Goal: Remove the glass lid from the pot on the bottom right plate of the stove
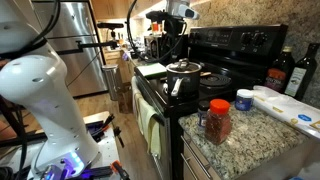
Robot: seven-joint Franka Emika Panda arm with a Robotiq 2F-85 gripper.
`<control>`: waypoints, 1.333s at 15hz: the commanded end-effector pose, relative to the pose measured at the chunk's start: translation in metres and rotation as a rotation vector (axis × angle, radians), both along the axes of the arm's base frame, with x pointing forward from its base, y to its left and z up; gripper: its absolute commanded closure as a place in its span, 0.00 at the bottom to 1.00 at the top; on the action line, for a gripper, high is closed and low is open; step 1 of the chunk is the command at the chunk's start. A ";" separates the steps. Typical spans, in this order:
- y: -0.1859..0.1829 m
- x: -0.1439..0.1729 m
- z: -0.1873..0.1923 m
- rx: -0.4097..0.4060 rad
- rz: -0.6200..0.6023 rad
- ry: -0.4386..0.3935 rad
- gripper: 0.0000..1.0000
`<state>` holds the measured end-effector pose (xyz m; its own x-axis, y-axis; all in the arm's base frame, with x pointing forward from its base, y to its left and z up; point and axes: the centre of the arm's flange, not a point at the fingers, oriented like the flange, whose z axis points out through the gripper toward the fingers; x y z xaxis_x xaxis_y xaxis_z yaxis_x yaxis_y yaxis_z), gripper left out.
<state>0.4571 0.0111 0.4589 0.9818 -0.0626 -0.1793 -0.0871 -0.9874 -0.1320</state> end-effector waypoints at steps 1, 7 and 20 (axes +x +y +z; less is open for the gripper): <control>0.000 0.000 0.000 0.000 0.000 0.000 0.00; 0.031 0.024 -0.001 -0.037 0.067 -0.006 0.00; 0.060 0.096 -0.023 -0.133 0.150 -0.065 0.00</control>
<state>0.5341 0.0667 0.4455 0.9915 0.0735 -0.1072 0.0713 -0.9972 -0.0241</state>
